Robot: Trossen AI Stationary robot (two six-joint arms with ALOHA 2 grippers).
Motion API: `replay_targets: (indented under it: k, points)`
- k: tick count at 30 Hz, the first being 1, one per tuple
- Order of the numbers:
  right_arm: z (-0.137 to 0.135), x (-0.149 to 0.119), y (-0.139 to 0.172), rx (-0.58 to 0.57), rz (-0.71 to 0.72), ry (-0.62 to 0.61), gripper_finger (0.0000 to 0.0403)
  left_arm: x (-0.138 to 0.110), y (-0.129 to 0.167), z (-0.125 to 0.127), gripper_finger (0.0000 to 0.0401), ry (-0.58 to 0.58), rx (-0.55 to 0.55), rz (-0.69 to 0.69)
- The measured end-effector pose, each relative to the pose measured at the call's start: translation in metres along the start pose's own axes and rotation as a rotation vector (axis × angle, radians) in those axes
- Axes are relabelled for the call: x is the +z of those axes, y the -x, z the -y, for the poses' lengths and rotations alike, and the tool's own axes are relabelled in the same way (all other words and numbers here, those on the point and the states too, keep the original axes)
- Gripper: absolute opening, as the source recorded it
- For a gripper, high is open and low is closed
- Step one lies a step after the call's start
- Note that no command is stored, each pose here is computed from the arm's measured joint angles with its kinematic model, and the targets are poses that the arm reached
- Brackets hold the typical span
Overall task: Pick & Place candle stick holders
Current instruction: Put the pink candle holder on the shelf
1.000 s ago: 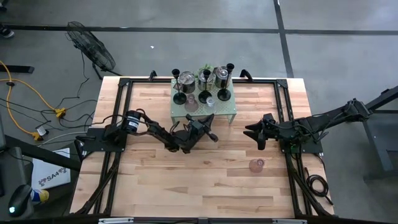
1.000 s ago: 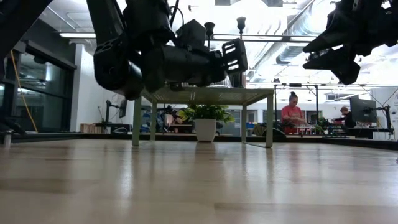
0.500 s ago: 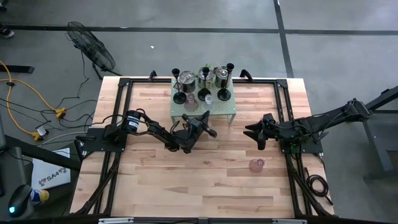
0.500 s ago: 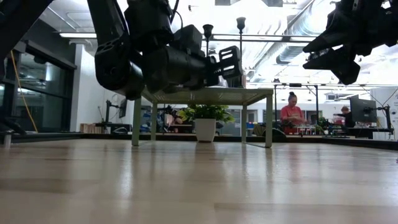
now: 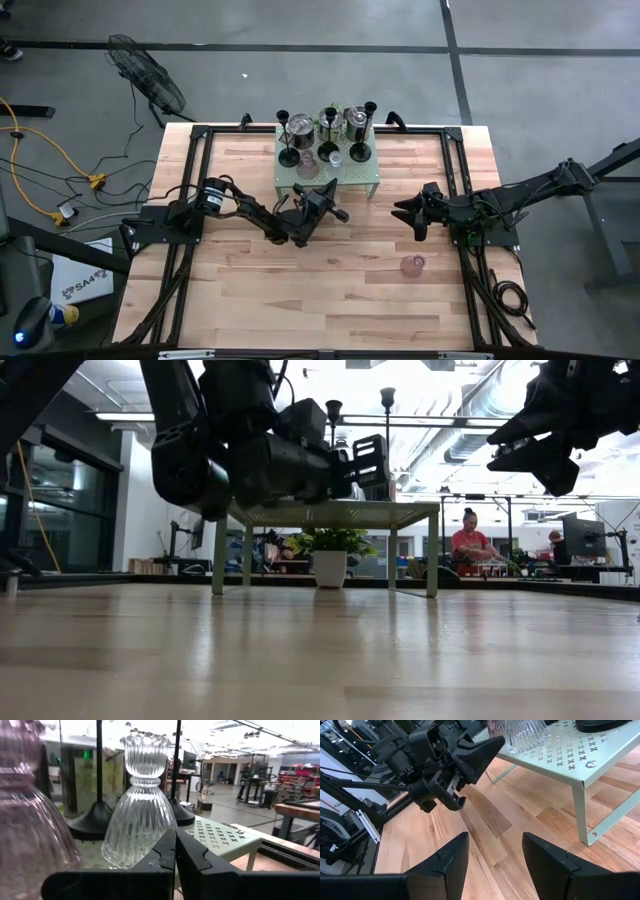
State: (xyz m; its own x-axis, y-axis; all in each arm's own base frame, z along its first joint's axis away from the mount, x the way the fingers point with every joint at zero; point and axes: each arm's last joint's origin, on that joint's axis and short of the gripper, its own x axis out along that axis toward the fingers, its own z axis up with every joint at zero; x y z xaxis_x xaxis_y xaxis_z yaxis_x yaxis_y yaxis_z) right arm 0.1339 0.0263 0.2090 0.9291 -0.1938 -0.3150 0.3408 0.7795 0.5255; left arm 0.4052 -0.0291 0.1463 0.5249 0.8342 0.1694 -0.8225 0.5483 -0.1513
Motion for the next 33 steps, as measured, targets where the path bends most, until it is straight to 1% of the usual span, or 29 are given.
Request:
replay_targets:
  k: [3,6,11,14,17,21,24,26,27,30,31,32,33]
  points:
    - [0.0,0.0,0.0,0.0,0.0,0.0,0.0178,0.002,0.007,0.003,0.0,-0.076,-0.003,-0.001]
    - [0.0,0.0,0.0,0.0,0.0,0.0,0.0178,0.008,0.017,0.009,0.0,-0.161,-0.028,0.002]
    - [0.0,0.0,0.0,0.0,0.0,0.0,0.0178,0.029,0.034,0.018,0.0,-0.36,-0.081,0.031]
    - [0.0,0.0,0.0,0.0,0.0,0.0,0.0178,0.042,0.041,0.021,0.0,-0.441,-0.103,0.053]
    - [0.0,0.0,0.0,0.0,0.0,0.0,0.0178,0.051,0.049,0.015,0.0,-0.517,-0.136,0.073]
    - [0.0,0.0,0.0,0.0,0.0,0.0,0.0178,0.053,0.059,-0.007,0.0,-0.574,-0.161,0.062]
    - [0.0,0.0,0.0,0.0,0.0,0.0,0.0178,0.055,0.071,-0.034,0.0,-0.614,-0.176,0.042]
    - [0.0,0.0,0.0,0.0,0.0,0.0,0.0178,0.058,0.081,-0.054,0.0,-0.608,-0.198,0.03]
    - [0.0,0.0,0.0,0.0,0.0,0.0,0.0178,0.059,0.086,-0.064,0.0,-0.593,-0.214,0.027]
    - [0.0,0.0,0.0,0.0,0.0,0.0,0.0178,0.064,0.1,-0.091,0.0,-0.491,-0.281,0.014]
    - [0.0,0.0,0.0,0.0,0.0,0.0,0.0178,0.064,0.102,-0.1,0.0,-0.452,-0.323,0.011]
    - [0.0,0.0,0.0,0.0,0.0,0.0,0.0178,0.064,0.105,-0.108,0.0,-0.409,-0.39,0.007]
    - [0.0,0.0,0.0,0.0,0.0,0.0,0.0178,0.062,0.109,-0.116,0.0,-0.374,-0.482,-0.002]
